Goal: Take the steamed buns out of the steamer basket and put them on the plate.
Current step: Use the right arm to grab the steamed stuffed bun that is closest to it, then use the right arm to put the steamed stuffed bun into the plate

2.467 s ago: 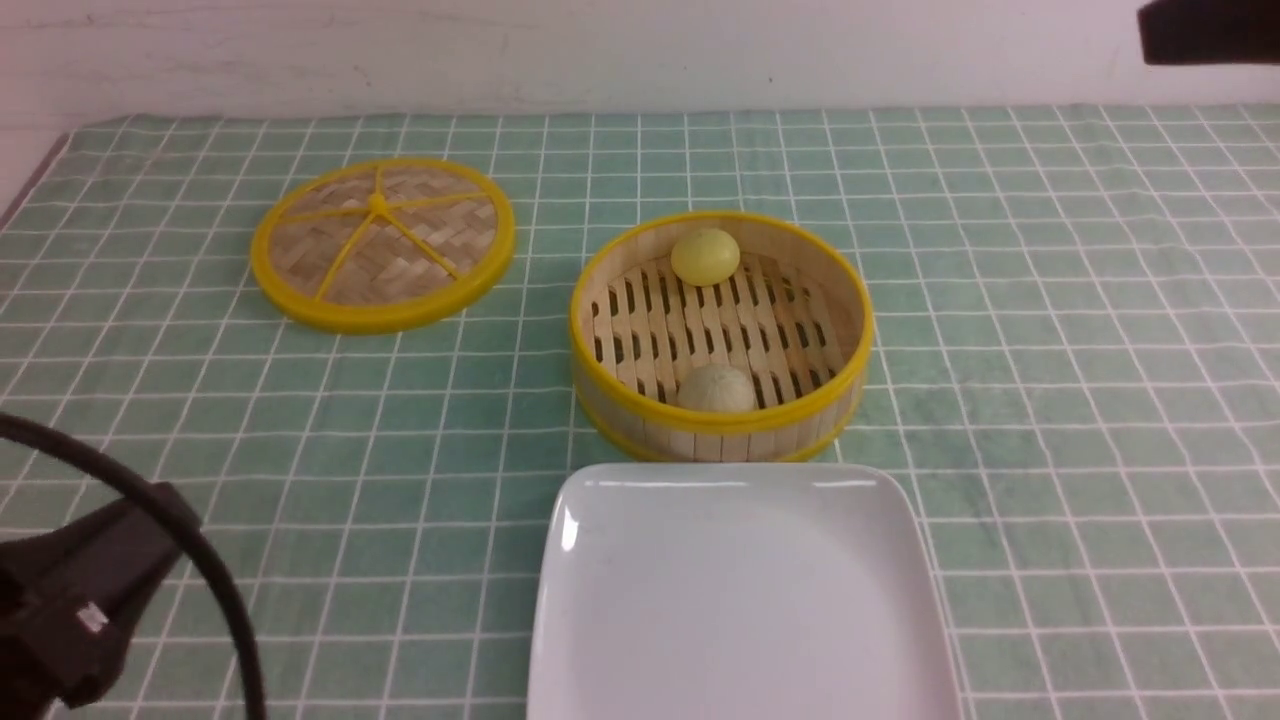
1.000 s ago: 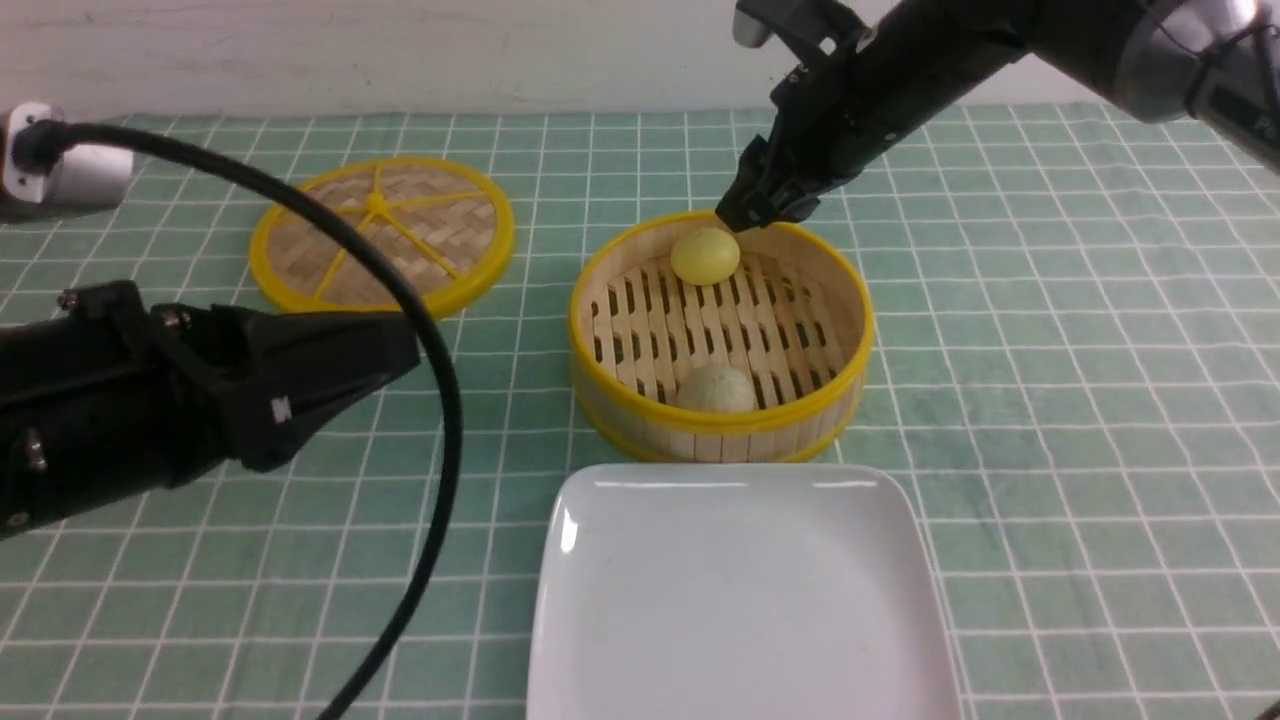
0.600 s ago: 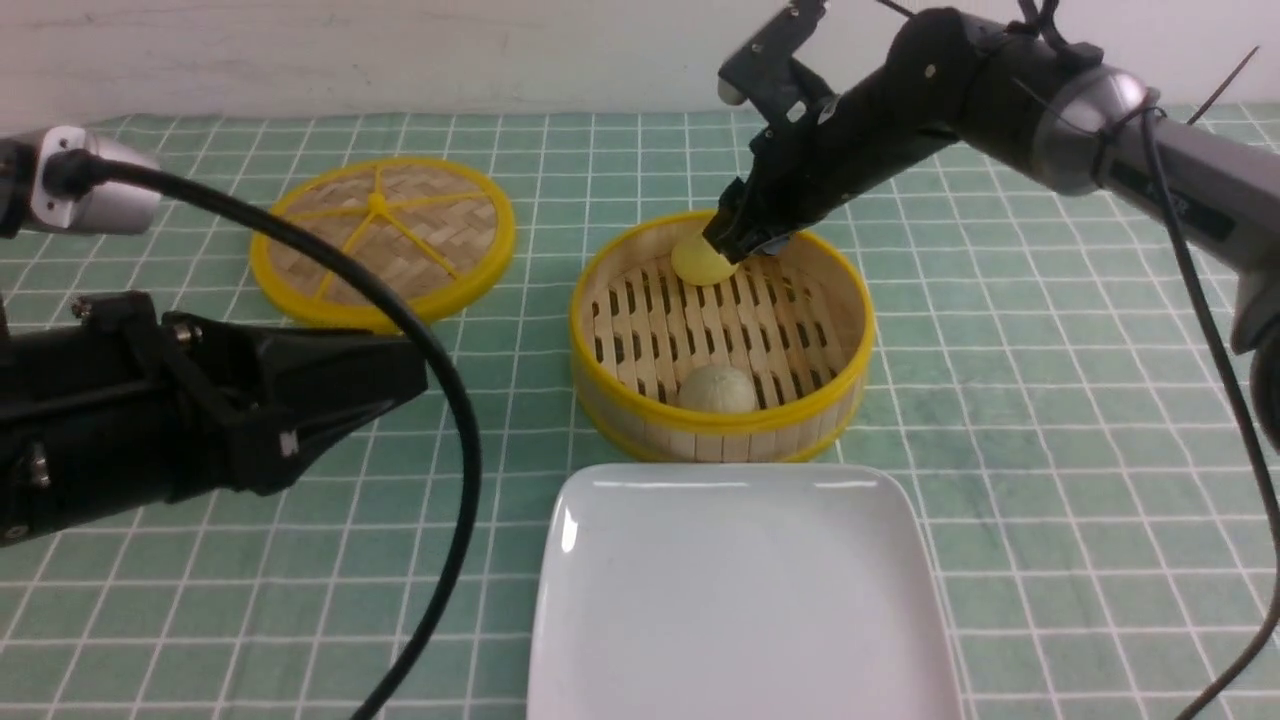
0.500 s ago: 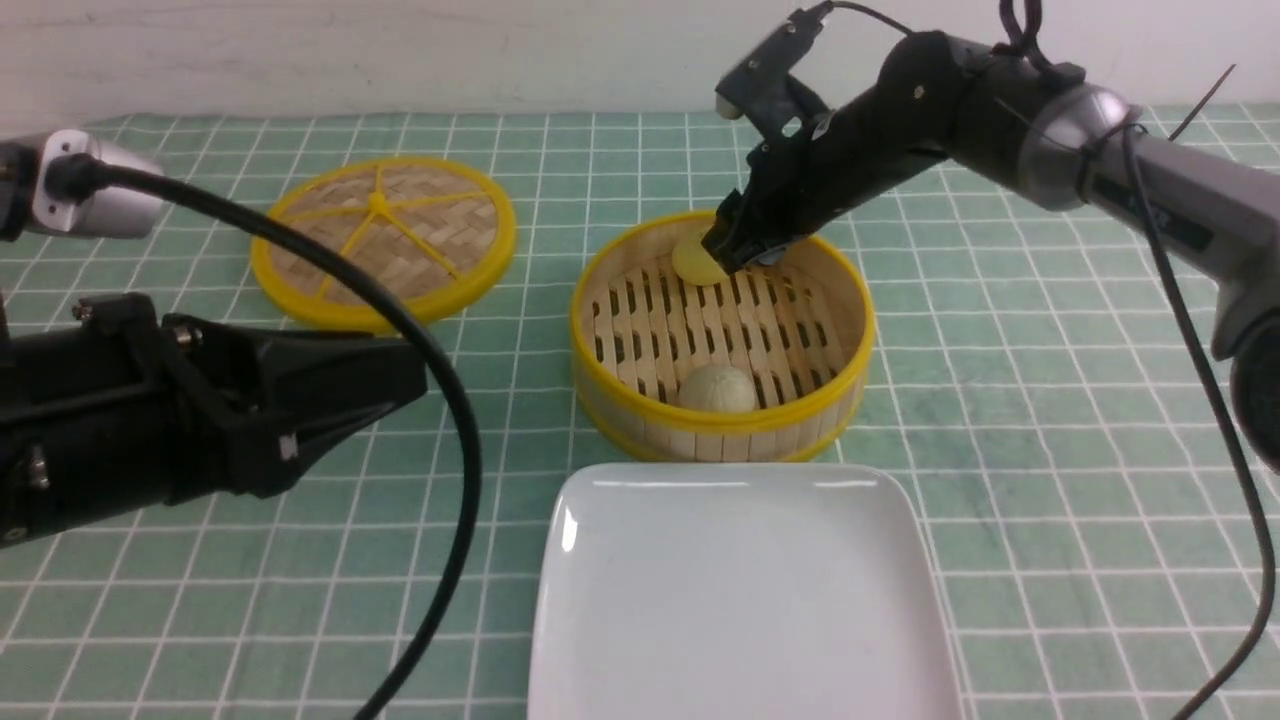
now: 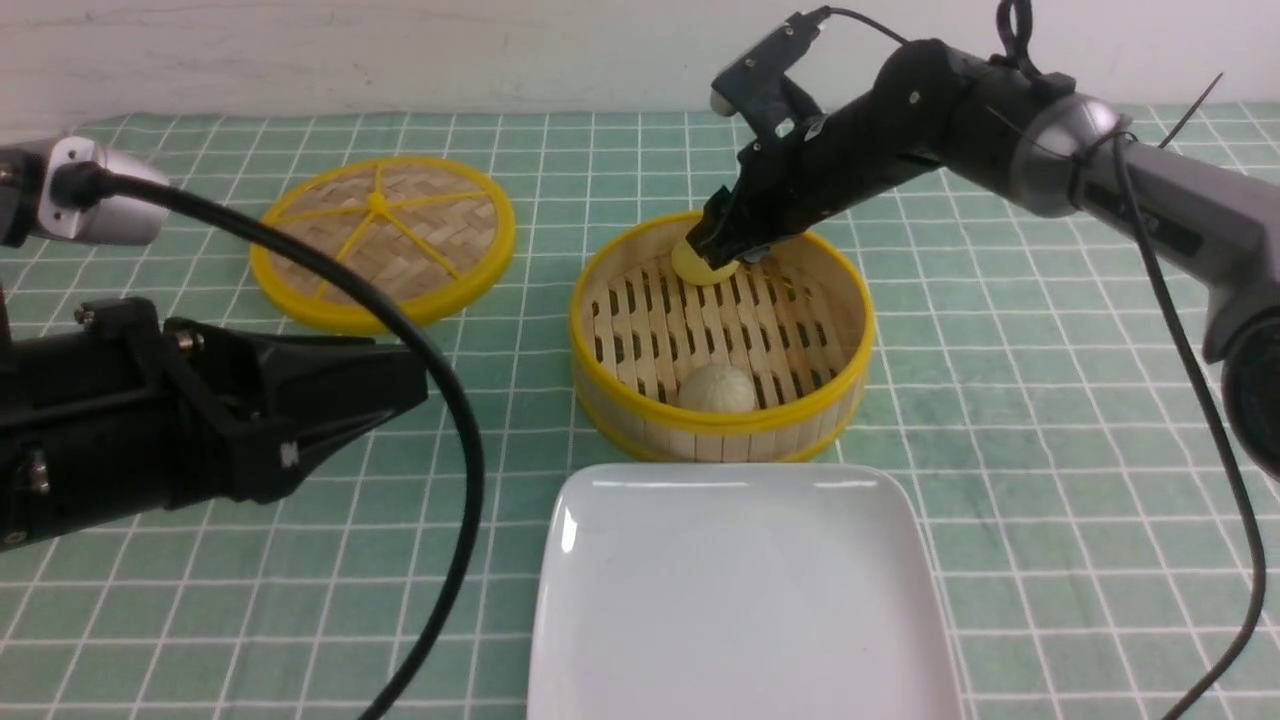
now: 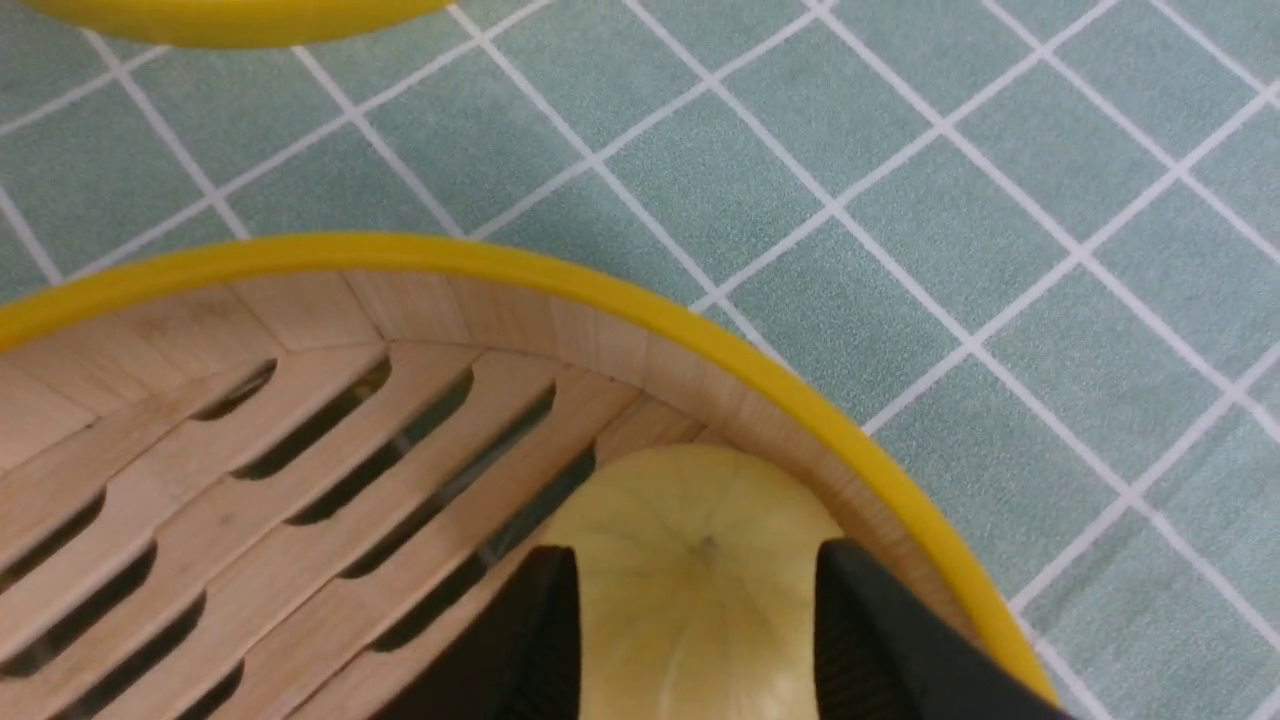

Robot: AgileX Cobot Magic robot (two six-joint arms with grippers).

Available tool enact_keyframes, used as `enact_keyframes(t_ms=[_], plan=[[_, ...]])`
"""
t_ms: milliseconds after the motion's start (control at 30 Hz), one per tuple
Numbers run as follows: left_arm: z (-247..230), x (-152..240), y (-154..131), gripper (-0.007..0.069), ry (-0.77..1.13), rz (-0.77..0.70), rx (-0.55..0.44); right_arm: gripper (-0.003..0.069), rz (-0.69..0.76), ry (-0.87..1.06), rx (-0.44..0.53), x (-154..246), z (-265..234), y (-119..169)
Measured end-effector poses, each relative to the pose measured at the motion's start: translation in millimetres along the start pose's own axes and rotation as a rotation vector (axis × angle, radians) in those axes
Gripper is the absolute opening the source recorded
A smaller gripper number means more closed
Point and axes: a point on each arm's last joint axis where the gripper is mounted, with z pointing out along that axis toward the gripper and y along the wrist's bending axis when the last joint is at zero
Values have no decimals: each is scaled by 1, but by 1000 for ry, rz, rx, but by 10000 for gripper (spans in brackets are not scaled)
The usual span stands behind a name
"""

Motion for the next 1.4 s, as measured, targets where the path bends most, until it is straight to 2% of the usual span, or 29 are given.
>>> enact_keyframes(t_ms=[500,633,733,900,1067,1267,1400], plan=[[0,1,1,333,7,10,-9,321,25,-1,-2,12,20,1],[0,0,1,333,5,10,-14,182,17,4,-8,12,20,2],[0,0,2,333,0,11,-26,25,-13,14,-18,13,20,3],[0,0,3,333,-4,11,-35,10,-31,13,-22,10,17,4],[0,-1,3,333,-6,11,-39,10,-63,-30,-15,-15,-15,6],[0,-2,7,333,-23,15,-75,12,-154,-114,2,-68,-109,19],[0,-2,7,333,-25,42,-82,12,-153,-87,-11,-82,-158,30]])
